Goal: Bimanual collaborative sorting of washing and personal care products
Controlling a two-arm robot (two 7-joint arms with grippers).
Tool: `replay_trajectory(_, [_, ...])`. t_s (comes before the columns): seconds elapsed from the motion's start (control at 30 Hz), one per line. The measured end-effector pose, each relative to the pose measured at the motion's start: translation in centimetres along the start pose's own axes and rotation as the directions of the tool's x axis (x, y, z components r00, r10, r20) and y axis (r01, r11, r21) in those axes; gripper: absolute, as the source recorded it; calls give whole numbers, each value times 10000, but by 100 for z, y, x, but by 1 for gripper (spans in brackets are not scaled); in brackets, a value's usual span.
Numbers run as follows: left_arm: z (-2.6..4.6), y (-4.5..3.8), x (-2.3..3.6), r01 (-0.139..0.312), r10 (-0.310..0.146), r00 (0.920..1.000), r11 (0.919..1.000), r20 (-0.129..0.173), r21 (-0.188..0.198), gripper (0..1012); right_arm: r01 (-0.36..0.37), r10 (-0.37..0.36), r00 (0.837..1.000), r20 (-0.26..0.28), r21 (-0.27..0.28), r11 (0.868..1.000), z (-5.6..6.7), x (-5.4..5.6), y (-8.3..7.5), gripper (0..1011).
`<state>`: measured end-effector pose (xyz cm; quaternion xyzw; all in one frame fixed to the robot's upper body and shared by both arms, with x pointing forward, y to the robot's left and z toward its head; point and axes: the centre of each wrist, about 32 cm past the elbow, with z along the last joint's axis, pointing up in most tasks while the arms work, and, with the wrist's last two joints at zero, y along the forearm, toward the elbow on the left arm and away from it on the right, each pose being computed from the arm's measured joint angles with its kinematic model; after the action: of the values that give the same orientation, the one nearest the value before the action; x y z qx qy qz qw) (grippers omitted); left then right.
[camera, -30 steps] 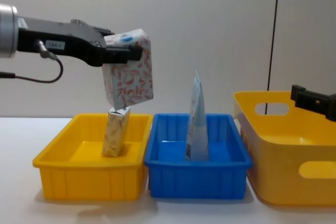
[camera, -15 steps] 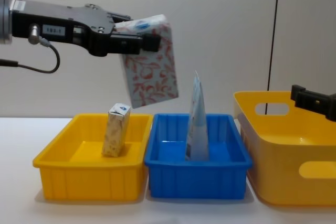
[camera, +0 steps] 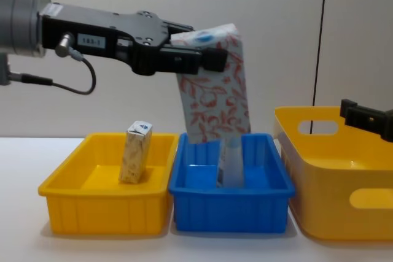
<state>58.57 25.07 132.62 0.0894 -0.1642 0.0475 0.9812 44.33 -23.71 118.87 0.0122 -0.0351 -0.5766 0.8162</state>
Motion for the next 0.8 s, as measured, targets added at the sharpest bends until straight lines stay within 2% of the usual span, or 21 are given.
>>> replay_trajectory(0.13, [-13, -55, 7, 265, -265, 9996, 9996, -82, -6, 374, -2, 2, 10000, 0, 3, 10000, 0, 1, 0, 1000])
replay_trajectory(0.4, [-26, -109, 14, 529, -529, 9985, 9986, -170, -8, 371, -271, 271, 9996, -49, 151, 9995, 19, 39, 3, 1000])
replay_trajectory(0.63, [-32, -137, 17, 662, -662, 9976, 9978, -216, -13, 374, -908, 914, 9958, -107, 476, 9947, 68, 154, 10, 1000])
replay_trajectory(0.8, [-35, -148, 19, 722, -722, 9971, 9974, -235, -9, 371, -1484, 1496, 9887, -138, 653, 9868, 102, 260, 21, 1000])
